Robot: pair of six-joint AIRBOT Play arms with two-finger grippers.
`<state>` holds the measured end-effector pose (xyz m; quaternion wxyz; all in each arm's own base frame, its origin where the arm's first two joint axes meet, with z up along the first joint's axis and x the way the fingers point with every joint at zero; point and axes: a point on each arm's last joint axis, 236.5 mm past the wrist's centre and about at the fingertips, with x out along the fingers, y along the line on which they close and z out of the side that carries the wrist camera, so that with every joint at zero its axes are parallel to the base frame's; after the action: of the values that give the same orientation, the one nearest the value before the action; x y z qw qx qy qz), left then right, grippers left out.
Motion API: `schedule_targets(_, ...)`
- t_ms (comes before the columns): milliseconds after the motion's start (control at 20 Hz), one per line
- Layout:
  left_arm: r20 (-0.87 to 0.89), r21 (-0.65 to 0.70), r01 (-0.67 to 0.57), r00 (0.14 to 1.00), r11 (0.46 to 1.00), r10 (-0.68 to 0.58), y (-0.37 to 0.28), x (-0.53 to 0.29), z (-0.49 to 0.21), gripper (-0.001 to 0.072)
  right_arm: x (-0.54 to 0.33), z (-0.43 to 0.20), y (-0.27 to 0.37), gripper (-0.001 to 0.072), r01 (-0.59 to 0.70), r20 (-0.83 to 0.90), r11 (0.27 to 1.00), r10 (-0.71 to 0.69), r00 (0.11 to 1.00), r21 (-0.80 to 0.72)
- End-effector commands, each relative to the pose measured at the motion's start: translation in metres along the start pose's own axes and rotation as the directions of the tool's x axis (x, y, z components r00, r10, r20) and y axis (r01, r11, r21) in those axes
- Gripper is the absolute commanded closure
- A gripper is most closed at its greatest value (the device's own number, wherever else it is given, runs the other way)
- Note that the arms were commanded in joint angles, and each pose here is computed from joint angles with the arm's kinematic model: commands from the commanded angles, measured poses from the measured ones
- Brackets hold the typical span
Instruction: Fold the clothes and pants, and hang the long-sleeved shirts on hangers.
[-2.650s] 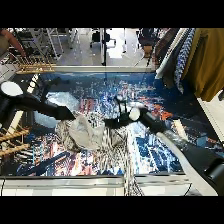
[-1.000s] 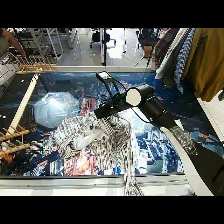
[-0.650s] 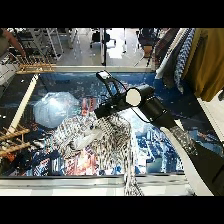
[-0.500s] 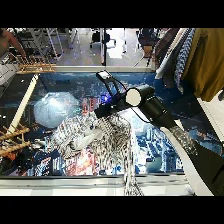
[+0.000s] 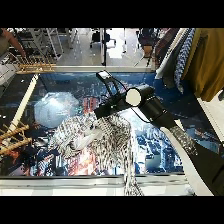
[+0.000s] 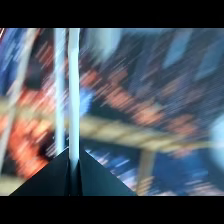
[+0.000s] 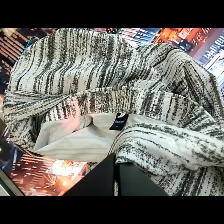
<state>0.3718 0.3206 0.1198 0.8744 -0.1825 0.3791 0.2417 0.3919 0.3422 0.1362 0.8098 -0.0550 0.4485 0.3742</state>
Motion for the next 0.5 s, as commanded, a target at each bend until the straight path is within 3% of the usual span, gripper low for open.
schedule_targets(0,0.229,0.193,0.340,0.897,0.920,-0.379,-0.113,-0.088,0.057,0.0689,0.000,0.000,-0.002,0.0691,0.008,0.002,1.000,-0.008,1.000,-0.001)
schedule_targets(100,0.140,0.462,0.576,0.704,0.675,-0.696,-0.199,-0.138,0.035,0.0688,-0.004,0.003,-0.015,0.0691,0.067,0.010,0.997,-0.067,0.998,-0.027)
schedule_targets(200,-0.048,0.529,0.750,0.494,0.398,-0.868,-0.263,-0.170,-0.008,0.0689,-0.019,0.007,-0.039,0.0692,0.185,0.015,0.980,-0.184,0.983,-0.080)
schedule_targets(300,-0.292,0.492,0.844,0.391,0.214,-0.873,-0.299,-0.170,-0.066,0.0689,-0.037,0.009,-0.061,0.0692,0.289,0.010,0.946,-0.291,0.957,-0.145)
schedule_targets(450,-0.612,0.340,0.940,0.204,-0.021,-0.764,-0.328,-0.172,-0.150,0.0689,-0.074,0.014,-0.096,0.0692,0.450,0.009,0.858,-0.462,0.887,-0.248)
